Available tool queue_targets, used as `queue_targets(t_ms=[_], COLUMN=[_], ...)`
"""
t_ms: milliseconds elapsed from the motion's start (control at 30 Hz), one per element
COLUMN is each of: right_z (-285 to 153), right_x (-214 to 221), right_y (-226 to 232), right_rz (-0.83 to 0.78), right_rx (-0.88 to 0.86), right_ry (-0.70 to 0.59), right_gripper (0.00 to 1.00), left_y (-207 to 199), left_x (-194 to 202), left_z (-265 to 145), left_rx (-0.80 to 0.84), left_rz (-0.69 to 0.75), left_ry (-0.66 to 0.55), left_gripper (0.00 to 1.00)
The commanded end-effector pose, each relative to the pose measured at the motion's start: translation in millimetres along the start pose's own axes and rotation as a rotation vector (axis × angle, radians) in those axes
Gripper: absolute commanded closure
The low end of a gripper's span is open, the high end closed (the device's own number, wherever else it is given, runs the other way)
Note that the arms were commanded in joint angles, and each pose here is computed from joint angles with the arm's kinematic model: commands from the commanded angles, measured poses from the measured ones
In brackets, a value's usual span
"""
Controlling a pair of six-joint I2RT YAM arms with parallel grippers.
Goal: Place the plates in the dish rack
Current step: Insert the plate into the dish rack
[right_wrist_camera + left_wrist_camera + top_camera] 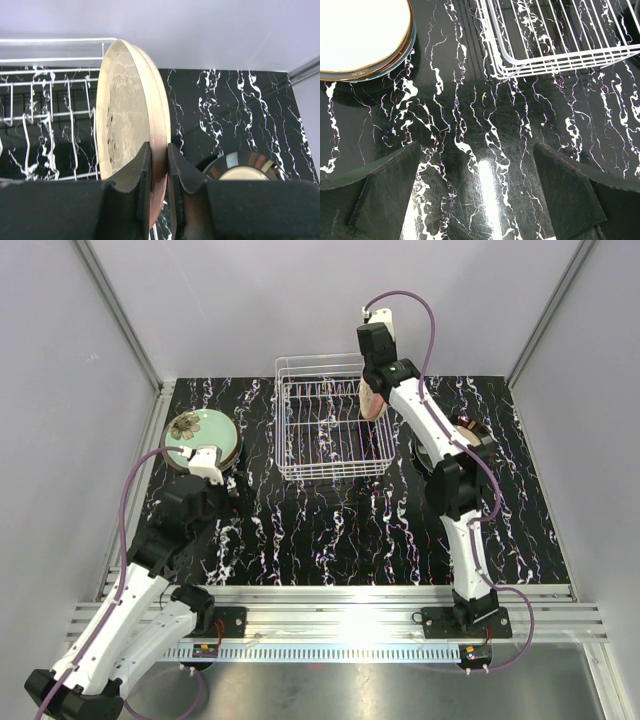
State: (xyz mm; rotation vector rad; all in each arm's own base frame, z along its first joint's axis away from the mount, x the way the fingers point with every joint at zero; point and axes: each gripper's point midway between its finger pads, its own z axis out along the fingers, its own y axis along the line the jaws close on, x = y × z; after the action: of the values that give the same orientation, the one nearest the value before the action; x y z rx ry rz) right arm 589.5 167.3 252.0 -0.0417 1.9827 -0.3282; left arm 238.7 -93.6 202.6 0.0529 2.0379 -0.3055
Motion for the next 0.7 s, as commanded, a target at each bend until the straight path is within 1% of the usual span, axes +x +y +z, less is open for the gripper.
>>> queue_targets(t_ms=[0, 200, 467, 567, 600, 667], right_z=[-6.2, 4.2, 13.8, 16.3, 15.8, 15.8], right_x=[-69.7, -57.4, -48.4, -45.8, -46.7, -46.5], right_y=[-13.8, -1.1, 13.1, 16.9, 17.6, 20.0], right_rz=[0.161, 0.164, 0.162, 0.154, 0.153, 0.149], right_rx=[0.024, -0.006, -0.049, -0.061, -0.067, -0.076], right_ry=[-0.211, -0.191, -0.196, -0.191, -0.192, -0.193], right_gripper=[1.00, 1.00, 0.99, 0.89, 0.79, 0.71], left_y=[-5.3, -4.6, -4.7, -4.5, -4.5, -4.5], left_x=[-25.8, -25.1, -25.2, -24.3, -24.3, -24.3], left_z=[-5.3, -4.6, -4.2, -3.6, -3.6, -3.6], left_rx=[0.011, 0.006, 0.006, 0.005, 0.005, 0.005], left_rz=[0.004, 0.007, 0.007, 0.007, 0.007, 0.007], left_ry=[-0.069, -0.064, -0.062, -0.059, -0.059, -0.059], left_gripper=[0.01, 0.01, 0.01, 0.01, 0.01, 0.01])
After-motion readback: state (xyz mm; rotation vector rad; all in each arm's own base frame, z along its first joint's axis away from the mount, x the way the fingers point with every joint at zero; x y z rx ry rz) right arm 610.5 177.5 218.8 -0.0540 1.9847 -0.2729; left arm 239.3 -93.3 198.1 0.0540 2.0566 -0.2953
